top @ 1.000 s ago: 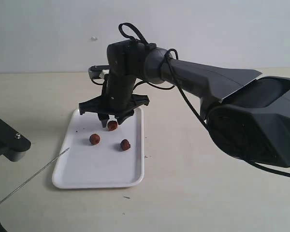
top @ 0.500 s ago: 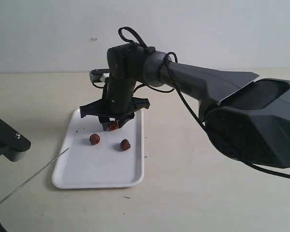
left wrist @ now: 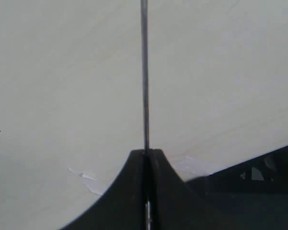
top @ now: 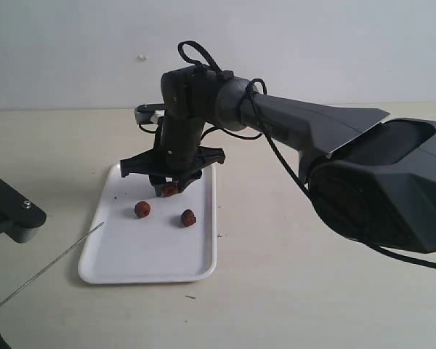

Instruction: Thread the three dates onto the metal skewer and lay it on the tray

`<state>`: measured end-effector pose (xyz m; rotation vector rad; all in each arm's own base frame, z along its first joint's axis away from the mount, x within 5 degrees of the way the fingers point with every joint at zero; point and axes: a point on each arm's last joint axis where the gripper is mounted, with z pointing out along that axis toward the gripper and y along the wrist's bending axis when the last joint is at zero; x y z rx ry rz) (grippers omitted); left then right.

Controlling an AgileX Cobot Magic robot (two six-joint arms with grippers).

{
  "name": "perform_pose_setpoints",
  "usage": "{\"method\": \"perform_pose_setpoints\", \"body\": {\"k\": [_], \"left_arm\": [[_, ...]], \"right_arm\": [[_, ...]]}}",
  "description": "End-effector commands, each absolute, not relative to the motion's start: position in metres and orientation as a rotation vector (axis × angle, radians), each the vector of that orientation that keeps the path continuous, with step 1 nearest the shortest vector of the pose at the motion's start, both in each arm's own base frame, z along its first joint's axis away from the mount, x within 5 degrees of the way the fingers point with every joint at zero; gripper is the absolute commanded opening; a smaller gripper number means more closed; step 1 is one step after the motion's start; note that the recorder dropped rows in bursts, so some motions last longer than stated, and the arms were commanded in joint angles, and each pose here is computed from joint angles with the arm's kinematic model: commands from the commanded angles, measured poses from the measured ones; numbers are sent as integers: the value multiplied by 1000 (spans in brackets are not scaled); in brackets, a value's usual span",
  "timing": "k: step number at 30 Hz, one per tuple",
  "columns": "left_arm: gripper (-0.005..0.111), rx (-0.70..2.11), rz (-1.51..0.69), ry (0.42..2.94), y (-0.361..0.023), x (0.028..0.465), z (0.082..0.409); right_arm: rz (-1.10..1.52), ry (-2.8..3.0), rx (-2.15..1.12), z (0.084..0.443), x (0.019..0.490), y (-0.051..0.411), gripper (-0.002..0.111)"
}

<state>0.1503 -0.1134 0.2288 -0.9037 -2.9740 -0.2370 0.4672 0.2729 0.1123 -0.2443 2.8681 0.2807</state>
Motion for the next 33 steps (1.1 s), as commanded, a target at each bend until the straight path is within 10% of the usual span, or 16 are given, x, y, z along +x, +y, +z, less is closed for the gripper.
{"method": "perform_pose_setpoints", "body": {"k": [1,33], "left_arm": [[0,-889,-232,-2981,-112,148,229],[0,-1078,-335,-3028,-111,160,230]], "right_arm": [[270,2859,-251,115,468,273,27],[156,2661,-1009,198,450,261,22]]}}
